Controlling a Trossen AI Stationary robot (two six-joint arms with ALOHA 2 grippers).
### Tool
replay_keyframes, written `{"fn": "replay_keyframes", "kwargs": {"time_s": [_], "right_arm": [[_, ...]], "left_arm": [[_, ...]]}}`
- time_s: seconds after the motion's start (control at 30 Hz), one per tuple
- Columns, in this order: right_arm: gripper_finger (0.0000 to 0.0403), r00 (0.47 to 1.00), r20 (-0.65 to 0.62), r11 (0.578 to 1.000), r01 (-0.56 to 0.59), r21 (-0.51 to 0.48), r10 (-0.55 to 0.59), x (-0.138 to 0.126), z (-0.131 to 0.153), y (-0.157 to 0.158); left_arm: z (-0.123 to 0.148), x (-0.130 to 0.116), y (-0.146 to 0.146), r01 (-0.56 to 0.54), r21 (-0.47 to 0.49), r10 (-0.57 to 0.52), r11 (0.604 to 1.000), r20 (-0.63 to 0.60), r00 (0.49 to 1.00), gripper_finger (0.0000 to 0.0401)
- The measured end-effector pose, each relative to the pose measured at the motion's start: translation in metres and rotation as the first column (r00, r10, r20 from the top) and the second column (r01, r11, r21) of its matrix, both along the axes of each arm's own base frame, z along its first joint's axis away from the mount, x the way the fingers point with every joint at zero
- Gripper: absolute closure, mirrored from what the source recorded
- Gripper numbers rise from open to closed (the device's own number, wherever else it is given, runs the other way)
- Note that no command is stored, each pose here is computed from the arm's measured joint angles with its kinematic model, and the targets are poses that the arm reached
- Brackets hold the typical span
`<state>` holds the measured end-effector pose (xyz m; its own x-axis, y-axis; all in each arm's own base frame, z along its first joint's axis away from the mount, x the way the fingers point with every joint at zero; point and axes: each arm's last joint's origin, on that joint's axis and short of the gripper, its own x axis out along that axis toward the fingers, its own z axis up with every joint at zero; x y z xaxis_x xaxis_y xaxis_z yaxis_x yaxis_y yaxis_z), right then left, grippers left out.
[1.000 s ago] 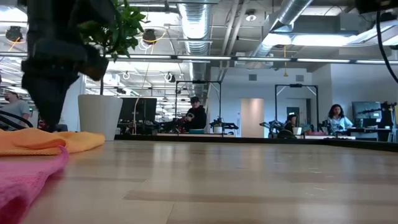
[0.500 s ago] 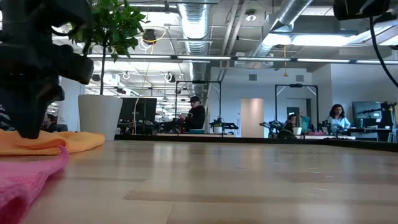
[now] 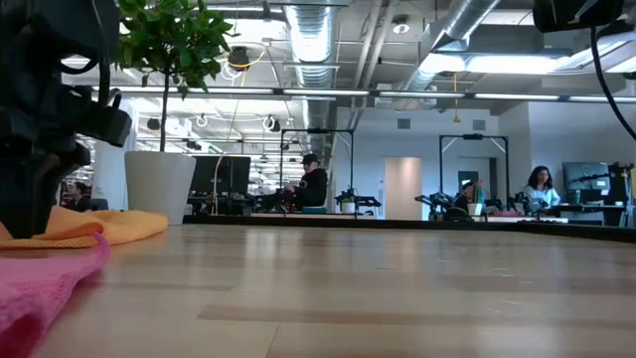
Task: Fold microfiber towels
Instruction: Fold the orange cloth
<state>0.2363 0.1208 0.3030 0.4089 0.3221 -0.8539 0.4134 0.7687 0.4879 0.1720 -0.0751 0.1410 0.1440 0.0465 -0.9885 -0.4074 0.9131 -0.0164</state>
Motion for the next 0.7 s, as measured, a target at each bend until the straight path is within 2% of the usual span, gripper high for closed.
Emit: {"fn": "replay_keyframes", "kwargs": {"time_s": [0.17,0.4,0.7], "right_arm": [[0.0159,1.0,0.0,1.0,0.0,0.0,0.0,0.0,0.0,0.0],[0.0159,1.0,0.0,1.0,0.0,0.0,0.0,0.0,0.0,0.0],[0.0159,1.0,-0.001,1.0,0.005,-0.001,-0.005,0.001,0.0,-0.001]], "left_arm": [[0.0,0.0,0.0,-0.015,0.011,0.015,1.0,0.009,1.0,0.0288],[0.0,0.003,-0.002,-0.001,-0.019,0.002,1.0,0.036,0.999,0.0392],[0.028,0.031,-0.001,0.101,-0.023,-0.096,0.995,0.164,0.982,0.0401]]}}
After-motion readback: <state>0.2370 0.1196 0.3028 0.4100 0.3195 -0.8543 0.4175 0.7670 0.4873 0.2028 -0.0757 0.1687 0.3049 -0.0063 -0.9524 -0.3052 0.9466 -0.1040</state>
